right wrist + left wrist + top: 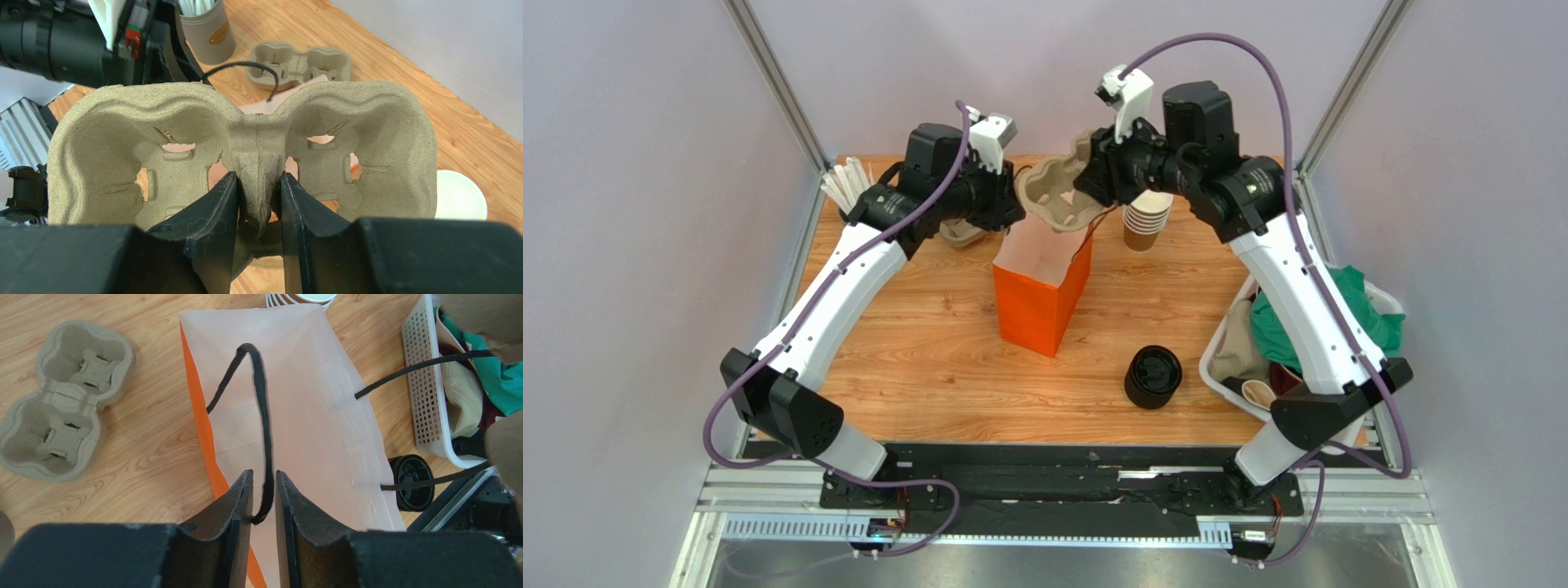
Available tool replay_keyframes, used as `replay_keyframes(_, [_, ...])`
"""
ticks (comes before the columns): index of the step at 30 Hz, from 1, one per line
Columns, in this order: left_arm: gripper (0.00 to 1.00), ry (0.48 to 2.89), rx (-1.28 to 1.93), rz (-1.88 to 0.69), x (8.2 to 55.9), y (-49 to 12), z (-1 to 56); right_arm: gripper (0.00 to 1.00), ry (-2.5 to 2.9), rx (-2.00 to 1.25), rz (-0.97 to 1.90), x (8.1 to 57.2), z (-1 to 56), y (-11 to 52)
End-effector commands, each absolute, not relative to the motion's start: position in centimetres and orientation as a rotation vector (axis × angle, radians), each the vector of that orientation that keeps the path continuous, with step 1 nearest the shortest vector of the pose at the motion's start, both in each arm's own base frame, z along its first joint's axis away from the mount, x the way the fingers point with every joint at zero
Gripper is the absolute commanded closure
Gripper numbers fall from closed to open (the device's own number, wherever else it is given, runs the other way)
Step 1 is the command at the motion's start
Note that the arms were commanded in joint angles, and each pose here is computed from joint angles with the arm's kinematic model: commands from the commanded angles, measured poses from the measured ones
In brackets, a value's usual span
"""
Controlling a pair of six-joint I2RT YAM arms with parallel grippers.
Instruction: Pack the takeout coffee
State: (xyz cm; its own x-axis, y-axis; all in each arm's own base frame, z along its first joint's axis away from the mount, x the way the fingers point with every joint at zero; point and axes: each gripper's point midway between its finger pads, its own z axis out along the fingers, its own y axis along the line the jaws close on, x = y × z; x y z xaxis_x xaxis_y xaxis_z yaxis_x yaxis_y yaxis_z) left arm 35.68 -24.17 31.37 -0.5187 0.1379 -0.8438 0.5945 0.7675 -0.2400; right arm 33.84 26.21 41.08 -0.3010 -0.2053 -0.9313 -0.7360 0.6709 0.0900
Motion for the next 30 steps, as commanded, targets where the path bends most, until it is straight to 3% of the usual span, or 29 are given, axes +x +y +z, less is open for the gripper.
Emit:
replay_keyframes(1, [0.69,1.99,0.581,-0.658,35.4,-24.0,33.4,0.68,1.754,-0.767,0.62,34.3,43.9,27.3])
replay_keyframes(5, [0.53,1.95,0.562,-0.663,35.9,-23.5,35.0,0.67,1.755,-0.784,0.58,35.1,43.7,27.7])
replay_keyframes(10, [0.41,1.909,0.501,-0.665,36.8,-21.7,36.4,0.68,1.805,-0.851,0.528,36.0,40.9,28.3])
replay_keyframes(26, [0.39,1.87,0.514,-0.709,37.2,-21.7,36.4,0.67,1.867,-1.112,0.31,37.4,34.9,30.2])
replay_keyframes(30, [0.43,1.87,0.508,-0.709,37.3,-21.7,36.4,0.67,1.864,-1.139,0.264,37.8,34.2,30.4])
